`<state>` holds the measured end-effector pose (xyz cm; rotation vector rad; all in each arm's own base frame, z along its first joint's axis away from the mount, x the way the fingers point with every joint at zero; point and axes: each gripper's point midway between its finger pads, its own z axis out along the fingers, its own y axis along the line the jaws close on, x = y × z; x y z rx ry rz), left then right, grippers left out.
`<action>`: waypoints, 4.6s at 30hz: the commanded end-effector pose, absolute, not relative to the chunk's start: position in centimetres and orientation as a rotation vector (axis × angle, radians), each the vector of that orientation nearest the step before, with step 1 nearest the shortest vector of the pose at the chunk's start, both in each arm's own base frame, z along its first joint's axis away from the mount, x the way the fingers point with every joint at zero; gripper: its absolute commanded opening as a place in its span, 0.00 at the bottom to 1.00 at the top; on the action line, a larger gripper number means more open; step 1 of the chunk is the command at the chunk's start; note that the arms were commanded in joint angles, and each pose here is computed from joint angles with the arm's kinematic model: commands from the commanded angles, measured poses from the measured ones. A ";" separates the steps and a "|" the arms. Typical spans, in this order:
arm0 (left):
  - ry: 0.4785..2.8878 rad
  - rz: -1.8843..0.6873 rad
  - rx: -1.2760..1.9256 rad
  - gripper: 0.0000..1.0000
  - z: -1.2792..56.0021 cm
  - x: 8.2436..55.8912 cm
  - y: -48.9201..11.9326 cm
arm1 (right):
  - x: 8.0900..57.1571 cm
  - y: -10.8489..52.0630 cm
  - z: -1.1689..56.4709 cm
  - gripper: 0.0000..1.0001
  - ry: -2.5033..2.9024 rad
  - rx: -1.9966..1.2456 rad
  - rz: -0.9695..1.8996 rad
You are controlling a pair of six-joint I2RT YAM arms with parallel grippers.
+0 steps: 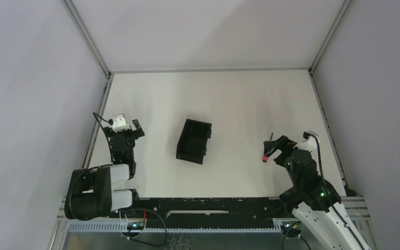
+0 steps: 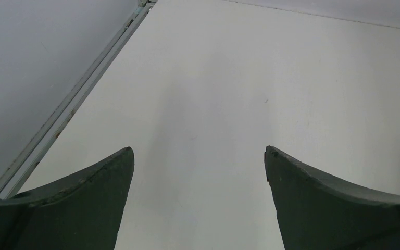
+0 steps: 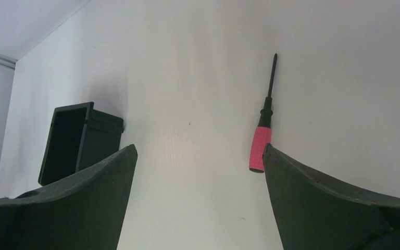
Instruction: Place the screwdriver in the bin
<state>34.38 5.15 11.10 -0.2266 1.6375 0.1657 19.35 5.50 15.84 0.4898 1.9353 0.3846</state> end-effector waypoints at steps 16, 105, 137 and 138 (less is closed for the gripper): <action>1.565 0.174 -0.216 1.00 13.6 35.4 5.2 | 26.6 3.1 17.8 0.93 2.434 0.528 0.008; 1.563 0.174 -0.216 1.00 13.6 35.4 5.2 | 27.4 36.1 7.0 0.33 2.859 -0.378 0.270; 1.564 0.174 -0.217 1.00 13.6 35.4 5.3 | 25.4 20.2 20.0 1.00 2.231 -0.071 0.330; 1.564 0.174 -0.217 1.00 13.6 35.4 5.2 | 25.2 19.3 19.4 1.00 2.224 -0.039 0.315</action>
